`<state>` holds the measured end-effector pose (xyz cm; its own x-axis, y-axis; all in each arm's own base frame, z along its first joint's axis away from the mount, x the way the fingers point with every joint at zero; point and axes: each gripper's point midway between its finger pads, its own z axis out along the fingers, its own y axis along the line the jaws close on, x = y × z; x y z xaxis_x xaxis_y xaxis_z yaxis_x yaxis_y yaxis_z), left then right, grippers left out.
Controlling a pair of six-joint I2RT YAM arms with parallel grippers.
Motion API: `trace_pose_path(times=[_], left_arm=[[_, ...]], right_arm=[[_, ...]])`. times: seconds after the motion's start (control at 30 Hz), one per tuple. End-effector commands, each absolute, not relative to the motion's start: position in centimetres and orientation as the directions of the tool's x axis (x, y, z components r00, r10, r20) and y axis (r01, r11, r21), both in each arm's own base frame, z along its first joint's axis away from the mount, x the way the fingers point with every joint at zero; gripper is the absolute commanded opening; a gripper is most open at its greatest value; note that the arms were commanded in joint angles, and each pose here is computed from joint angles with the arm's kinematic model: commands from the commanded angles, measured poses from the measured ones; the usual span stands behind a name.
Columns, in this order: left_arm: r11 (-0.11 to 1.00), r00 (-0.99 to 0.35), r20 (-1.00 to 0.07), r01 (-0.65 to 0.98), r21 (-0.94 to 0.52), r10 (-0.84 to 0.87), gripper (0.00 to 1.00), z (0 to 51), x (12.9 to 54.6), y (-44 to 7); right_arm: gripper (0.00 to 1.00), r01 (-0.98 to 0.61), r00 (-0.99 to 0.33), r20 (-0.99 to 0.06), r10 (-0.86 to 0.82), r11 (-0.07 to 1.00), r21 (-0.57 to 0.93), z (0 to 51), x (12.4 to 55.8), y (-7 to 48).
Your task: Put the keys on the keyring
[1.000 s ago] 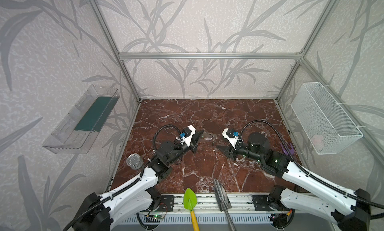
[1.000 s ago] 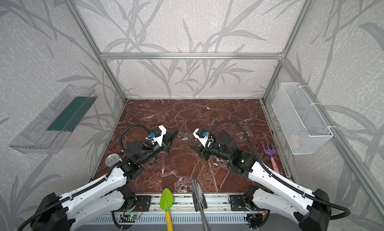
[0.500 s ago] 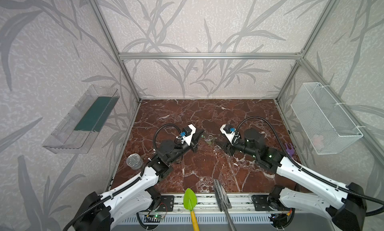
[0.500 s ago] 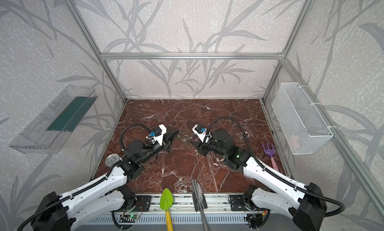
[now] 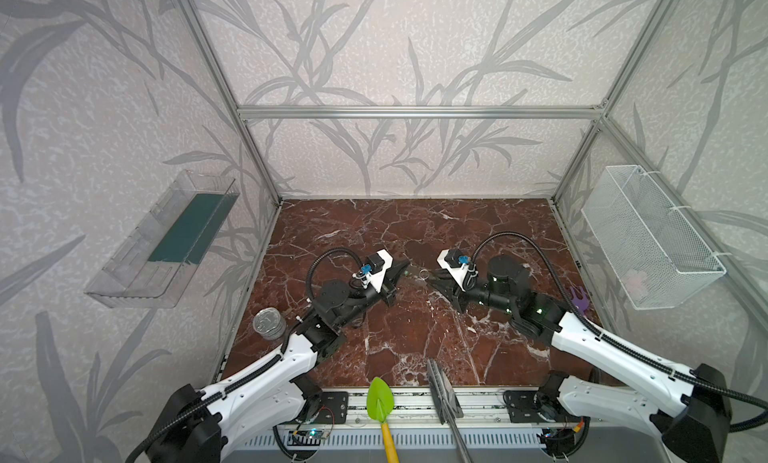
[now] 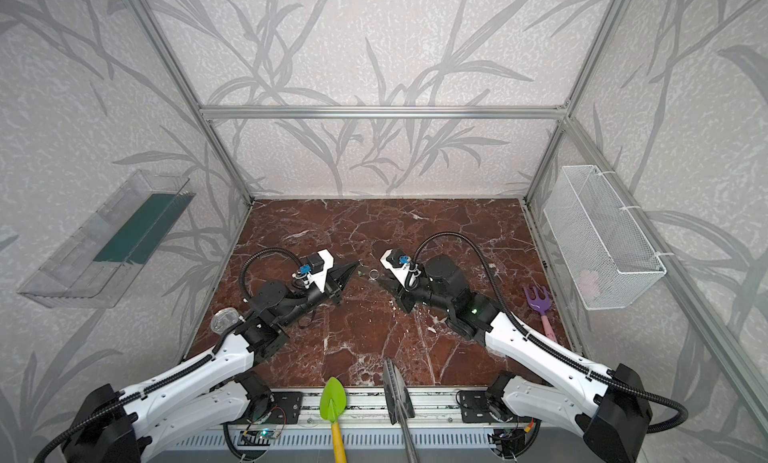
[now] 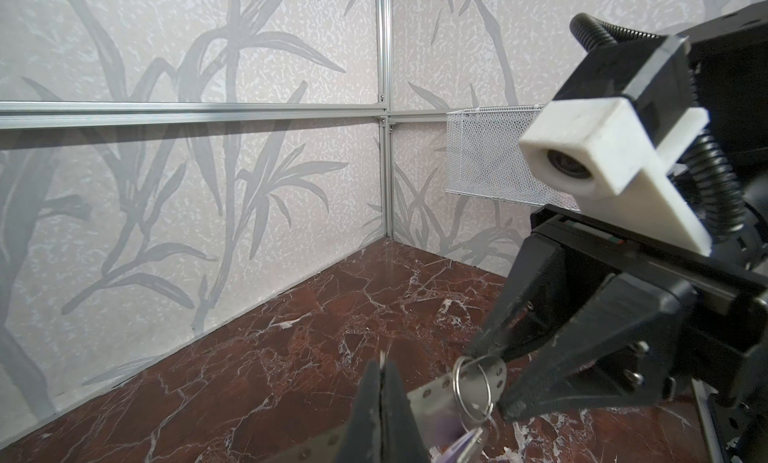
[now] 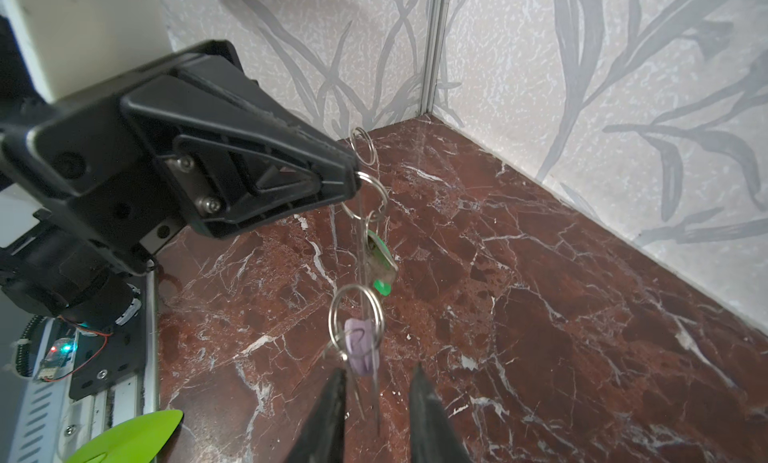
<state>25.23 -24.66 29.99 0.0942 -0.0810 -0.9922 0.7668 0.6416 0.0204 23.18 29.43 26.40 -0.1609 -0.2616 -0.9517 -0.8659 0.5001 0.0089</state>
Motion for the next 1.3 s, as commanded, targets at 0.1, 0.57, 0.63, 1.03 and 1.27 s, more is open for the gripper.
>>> trace_pose_path(times=[0.1, 0.57, 0.63, 1.03, 1.27], left_arm=[[0.633, 0.151, -0.978, 0.774, 0.024, -0.147, 0.00, 33.1, 24.9, -24.6], [0.772, 0.087, -0.987, 0.634, -0.048, -0.133, 0.20, 32.5, 27.6, -22.2], [0.804, 0.063, -0.992, 0.593, -0.051, -0.109, 0.25, 32.2, 28.2, -21.6], [0.901, -0.278, -0.955, 0.380, -0.210, -0.105, 0.33, 27.9, 31.9, -17.7], [0.778, -0.452, -0.843, 0.400, -0.485, -0.293, 0.35, 27.3, 32.9, -16.9]], right_arm=[[0.07, -0.880, -0.128, -0.965, -0.227, 0.475, 0.005, 28.6, 23.4, 30.2], [0.00, -0.809, -0.222, -0.960, -0.170, 0.582, 0.085, 29.1, 24.7, 29.0], [0.00, -0.790, -0.239, -0.959, -0.152, 0.605, 0.101, 29.3, 25.1, 28.7], [0.00, -0.605, -0.414, -0.898, 0.150, 0.692, 0.394, 29.2, 30.7, 27.3], [0.00, -0.631, -0.404, -0.877, 0.260, 0.615, 0.473, 31.1, 32.9, 28.0]])
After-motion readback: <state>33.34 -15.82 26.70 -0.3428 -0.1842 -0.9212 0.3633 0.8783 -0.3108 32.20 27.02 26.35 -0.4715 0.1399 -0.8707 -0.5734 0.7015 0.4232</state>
